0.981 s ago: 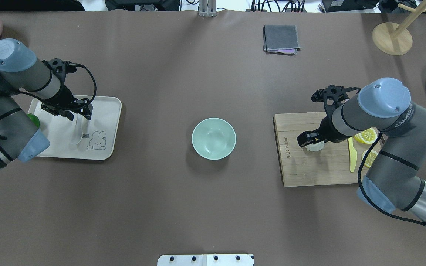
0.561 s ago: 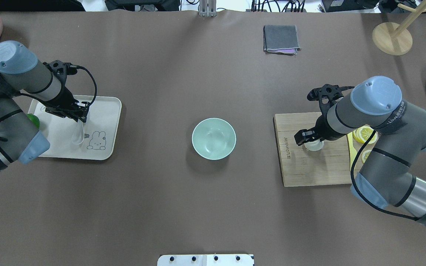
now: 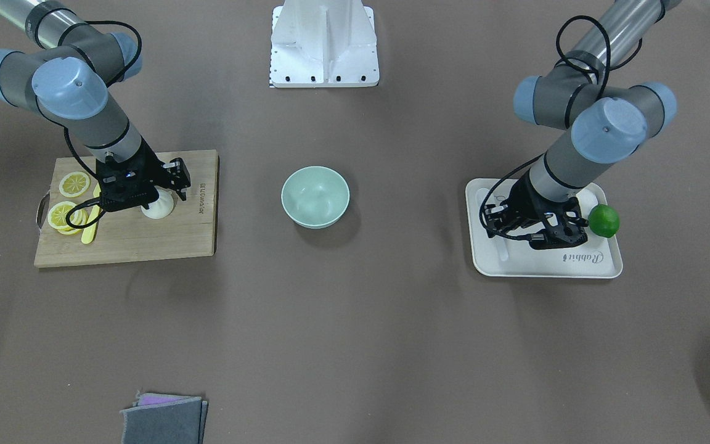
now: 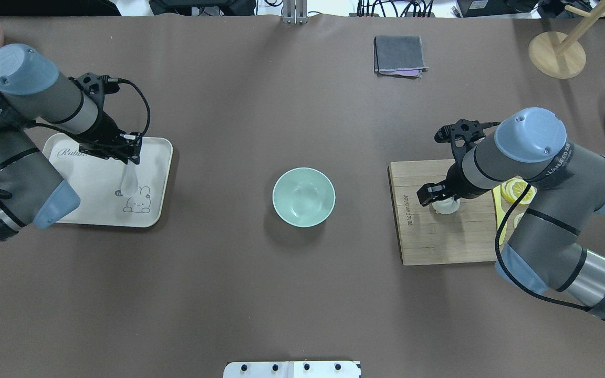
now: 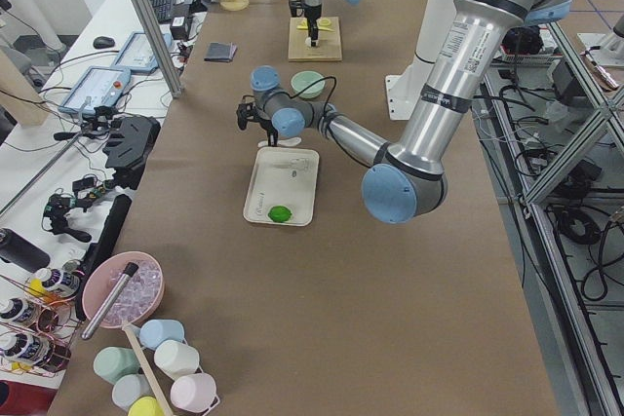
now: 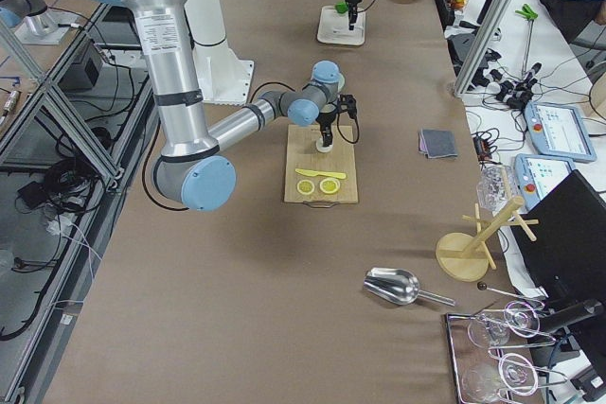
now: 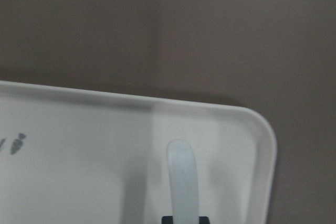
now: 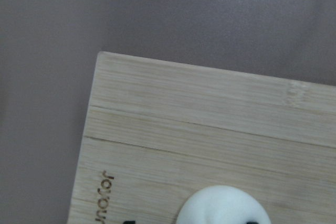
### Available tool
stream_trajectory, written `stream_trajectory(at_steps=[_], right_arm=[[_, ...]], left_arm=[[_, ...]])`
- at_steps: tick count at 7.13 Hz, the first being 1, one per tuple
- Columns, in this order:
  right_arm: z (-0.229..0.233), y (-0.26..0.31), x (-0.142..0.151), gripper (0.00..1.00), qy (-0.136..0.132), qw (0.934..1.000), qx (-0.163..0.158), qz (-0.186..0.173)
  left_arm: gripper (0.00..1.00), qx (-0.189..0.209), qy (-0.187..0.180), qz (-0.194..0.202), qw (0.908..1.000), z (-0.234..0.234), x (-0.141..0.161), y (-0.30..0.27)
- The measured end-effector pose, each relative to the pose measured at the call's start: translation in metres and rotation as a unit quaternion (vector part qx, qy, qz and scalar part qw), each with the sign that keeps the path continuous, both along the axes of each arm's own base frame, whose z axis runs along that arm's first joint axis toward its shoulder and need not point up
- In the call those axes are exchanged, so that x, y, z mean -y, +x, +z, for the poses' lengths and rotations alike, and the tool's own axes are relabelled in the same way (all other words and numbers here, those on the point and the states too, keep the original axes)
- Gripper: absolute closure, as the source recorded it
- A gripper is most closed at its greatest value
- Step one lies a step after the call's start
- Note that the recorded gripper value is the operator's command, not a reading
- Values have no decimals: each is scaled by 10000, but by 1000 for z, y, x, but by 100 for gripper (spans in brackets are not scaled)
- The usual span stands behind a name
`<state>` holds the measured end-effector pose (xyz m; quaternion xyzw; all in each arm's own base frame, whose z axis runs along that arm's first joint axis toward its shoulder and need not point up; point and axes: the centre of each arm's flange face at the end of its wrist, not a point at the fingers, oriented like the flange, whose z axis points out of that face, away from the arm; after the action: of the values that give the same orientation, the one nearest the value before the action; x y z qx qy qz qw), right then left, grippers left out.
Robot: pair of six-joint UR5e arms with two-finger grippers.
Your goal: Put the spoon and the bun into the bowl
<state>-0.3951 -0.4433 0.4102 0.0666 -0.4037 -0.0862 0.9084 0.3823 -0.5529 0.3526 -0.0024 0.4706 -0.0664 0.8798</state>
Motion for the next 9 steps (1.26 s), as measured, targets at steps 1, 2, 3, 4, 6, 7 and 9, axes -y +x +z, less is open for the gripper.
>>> stream_trajectory(at_steps=[1, 2, 3, 4, 6, 7, 9], right_arm=[[-4, 6, 3, 51, 24, 10000, 41, 35], [-8, 15, 7, 53, 44, 9999, 75, 98], [-3, 19, 8, 51, 41, 9999, 28, 146], [3, 18, 7, 54, 44, 9998, -51, 167], [13, 11, 4, 100, 94, 9996, -197, 197], [12, 10, 3, 100, 108, 9995, -201, 195], [6, 10, 1, 100, 109, 9997, -144, 166]], left_arm=[[100, -181, -152, -134, 9996, -32, -2, 15], [100, -287, -263, -197, 9990, -51, -6, 27], [100, -360, -332, -244, 9985, -63, -9, 32], [100, -407, -392, -285, 9980, -71, -10, 35], [100, -447, -445, -326, 9975, -77, -11, 37], [100, -502, -498, -362, 9968, -86, -12, 39], [100, -658, -655, -440, 9947, -116, -19, 58]])
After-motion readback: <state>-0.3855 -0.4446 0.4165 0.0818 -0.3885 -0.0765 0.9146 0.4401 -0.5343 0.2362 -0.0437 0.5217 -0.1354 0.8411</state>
